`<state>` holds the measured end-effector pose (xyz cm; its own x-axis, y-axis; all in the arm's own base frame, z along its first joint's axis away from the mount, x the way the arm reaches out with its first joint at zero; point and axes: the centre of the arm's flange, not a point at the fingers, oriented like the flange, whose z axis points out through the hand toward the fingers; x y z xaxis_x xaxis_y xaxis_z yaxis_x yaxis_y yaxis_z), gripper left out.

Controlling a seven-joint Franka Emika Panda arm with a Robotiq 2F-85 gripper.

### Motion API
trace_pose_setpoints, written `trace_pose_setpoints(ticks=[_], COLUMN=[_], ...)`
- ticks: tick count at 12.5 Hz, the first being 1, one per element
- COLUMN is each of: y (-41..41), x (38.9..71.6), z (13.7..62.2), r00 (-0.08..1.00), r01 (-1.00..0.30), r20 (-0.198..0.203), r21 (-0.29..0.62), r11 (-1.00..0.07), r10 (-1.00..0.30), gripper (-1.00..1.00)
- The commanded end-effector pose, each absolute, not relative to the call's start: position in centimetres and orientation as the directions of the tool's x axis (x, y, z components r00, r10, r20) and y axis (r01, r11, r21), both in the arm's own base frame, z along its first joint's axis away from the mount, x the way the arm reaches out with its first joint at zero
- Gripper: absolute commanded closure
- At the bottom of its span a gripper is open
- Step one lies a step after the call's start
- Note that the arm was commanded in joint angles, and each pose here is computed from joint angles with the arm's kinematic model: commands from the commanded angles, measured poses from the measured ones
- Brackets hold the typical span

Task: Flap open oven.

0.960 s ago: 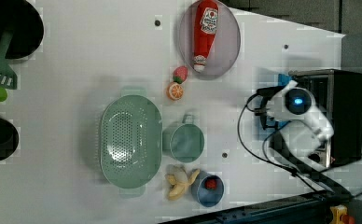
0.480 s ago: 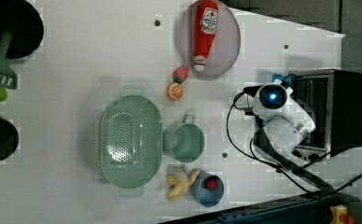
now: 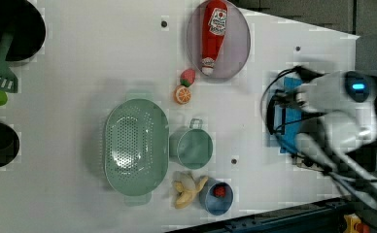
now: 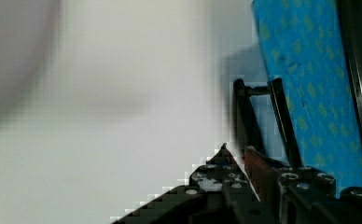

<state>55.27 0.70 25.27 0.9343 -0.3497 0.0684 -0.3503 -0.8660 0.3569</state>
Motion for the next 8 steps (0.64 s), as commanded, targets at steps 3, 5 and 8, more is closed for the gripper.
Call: trace_pose_setpoints(ticks=[3, 5, 8], y=[-3.5, -3.9, -4.0], x=[56.0, 54.7, 52.1], z=[39.4, 43.4, 50.0], r00=[0.733, 0.700, 0.700], r01=[-0.675, -0.711, -0.714], r20=[0.143, 0.083, 0.021], r21=[0.040, -0.007, 0.004], r11=[-0.736, -0.703, -0.700], r10=[-0.665, -0.709, -0.714], gripper=[0.65, 0.65, 0.65])
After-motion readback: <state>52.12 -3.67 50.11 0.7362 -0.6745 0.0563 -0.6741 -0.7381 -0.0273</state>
